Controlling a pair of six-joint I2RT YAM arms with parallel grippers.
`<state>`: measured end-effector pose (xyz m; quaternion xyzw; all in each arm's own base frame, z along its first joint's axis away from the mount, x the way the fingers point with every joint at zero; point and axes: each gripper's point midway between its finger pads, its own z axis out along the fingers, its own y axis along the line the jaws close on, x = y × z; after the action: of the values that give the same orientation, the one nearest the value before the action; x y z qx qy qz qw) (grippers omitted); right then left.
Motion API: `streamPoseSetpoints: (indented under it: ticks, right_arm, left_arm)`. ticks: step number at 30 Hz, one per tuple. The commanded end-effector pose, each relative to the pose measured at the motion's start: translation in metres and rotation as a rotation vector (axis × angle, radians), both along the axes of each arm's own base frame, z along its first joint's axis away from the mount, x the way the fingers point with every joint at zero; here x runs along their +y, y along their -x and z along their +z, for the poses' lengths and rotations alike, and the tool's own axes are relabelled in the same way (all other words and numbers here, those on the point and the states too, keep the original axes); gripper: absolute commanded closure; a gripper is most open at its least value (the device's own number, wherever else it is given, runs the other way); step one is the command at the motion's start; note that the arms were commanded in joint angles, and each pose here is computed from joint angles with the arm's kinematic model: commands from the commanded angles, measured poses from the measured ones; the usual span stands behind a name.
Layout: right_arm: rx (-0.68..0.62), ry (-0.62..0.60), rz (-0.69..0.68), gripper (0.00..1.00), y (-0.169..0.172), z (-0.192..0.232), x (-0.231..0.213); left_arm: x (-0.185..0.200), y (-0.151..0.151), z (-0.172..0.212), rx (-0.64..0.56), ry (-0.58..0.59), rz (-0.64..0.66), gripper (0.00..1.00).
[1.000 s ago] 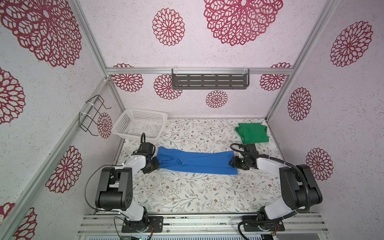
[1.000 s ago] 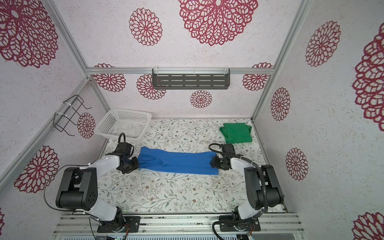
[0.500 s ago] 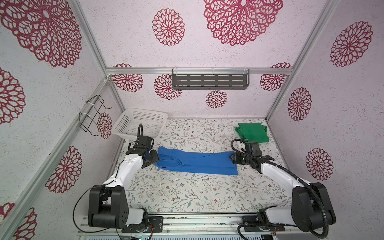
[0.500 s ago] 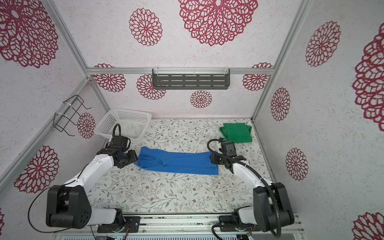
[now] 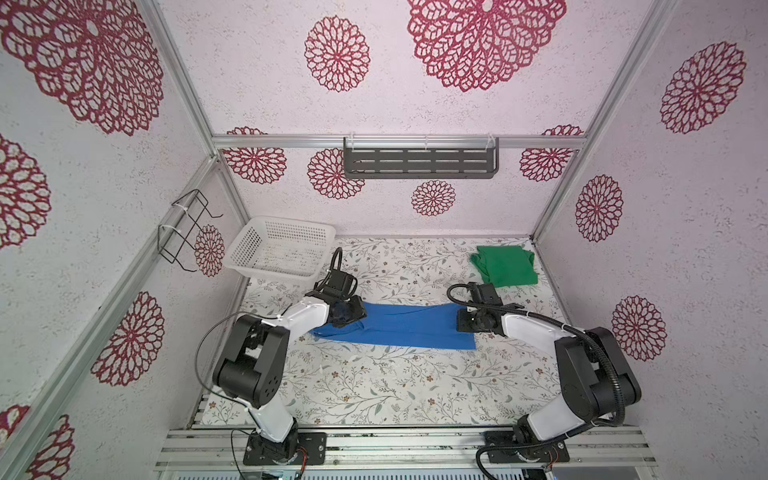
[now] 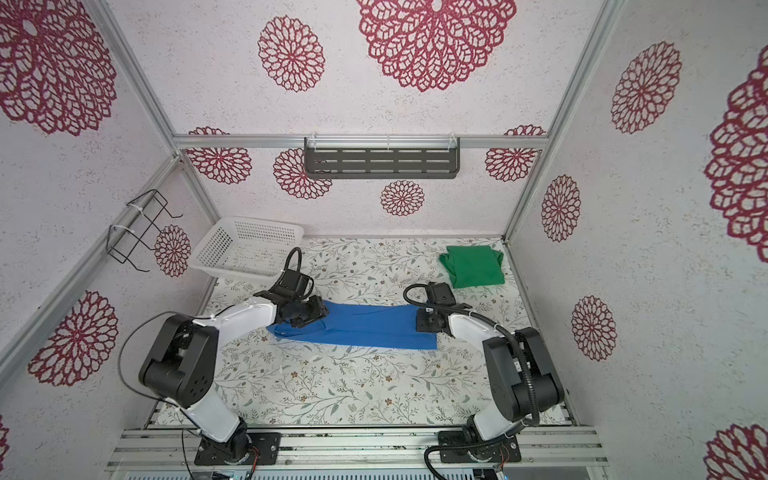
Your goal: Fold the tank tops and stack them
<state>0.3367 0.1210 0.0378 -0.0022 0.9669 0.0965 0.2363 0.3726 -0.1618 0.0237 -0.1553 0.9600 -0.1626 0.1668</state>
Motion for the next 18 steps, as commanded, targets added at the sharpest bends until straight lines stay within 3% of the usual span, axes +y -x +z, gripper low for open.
streamPoseSetpoints:
  ticks: [1,6,12,18]
  right_arm:
    - [0.014,-0.009,-0.035,1.00,0.011,-0.004,-0.003]
    - [0.070,-0.061,-0.044,1.00,0.042,-0.018,0.001]
    - [0.158,-0.095,-0.032,1.00,0.091,-0.034,0.014]
    - [0.273,-0.187,0.082,1.00,0.153,-0.044,0.066]
  left_arm:
    - [0.000,-0.020,-0.003,-0.029,-0.019,0.016,0.44]
    - [-0.018,-0.027,-0.030,0.028,-0.024,-0.034,0.44]
    - [-0.047,-0.059,-0.046,0.066,-0.028,-0.133,0.41]
    - [-0.096,-0.088,-0.054,0.079,0.008,-0.335,0.37]
